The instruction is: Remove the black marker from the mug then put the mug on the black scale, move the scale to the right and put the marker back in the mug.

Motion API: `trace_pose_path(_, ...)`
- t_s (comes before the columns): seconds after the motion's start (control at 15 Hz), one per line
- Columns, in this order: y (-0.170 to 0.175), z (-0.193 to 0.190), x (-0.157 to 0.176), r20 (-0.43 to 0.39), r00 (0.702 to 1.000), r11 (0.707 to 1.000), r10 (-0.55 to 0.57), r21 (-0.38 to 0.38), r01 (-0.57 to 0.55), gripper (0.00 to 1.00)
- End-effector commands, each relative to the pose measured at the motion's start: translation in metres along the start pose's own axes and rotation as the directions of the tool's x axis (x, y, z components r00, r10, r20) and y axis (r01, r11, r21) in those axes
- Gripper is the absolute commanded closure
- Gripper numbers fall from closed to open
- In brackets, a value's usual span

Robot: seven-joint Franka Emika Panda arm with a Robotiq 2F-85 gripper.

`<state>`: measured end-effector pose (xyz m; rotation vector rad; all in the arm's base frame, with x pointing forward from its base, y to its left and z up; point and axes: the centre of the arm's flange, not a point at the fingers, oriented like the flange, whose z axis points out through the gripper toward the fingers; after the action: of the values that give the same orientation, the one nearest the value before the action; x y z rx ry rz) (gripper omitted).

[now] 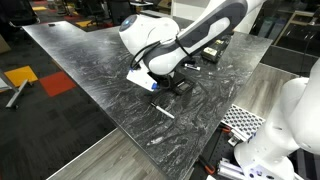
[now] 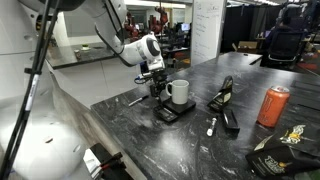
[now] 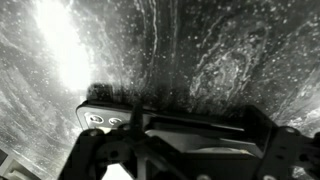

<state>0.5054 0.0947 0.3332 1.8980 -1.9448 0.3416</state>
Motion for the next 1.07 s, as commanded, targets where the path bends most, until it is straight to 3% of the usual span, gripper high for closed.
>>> trace_pose_path(0.0,0.013,0.016,0.021,-0.025,0.999,1.000,0.030,-0.007,-0.031,0.00)
trace_pose_path(0.53,0.043,0.026,0.065,-0.051,0.993,0.994,0.106,-0.033,-0.108,0.00)
trace_pose_path(0.8,0.043,0.020,0.071,-0.051,0.993,0.994,0.102,-0.024,-0.103,0.00)
trace_pose_path(1.0,0.032,0.008,0.059,0.056,0.998,0.998,0.016,0.054,-0.019,0.00)
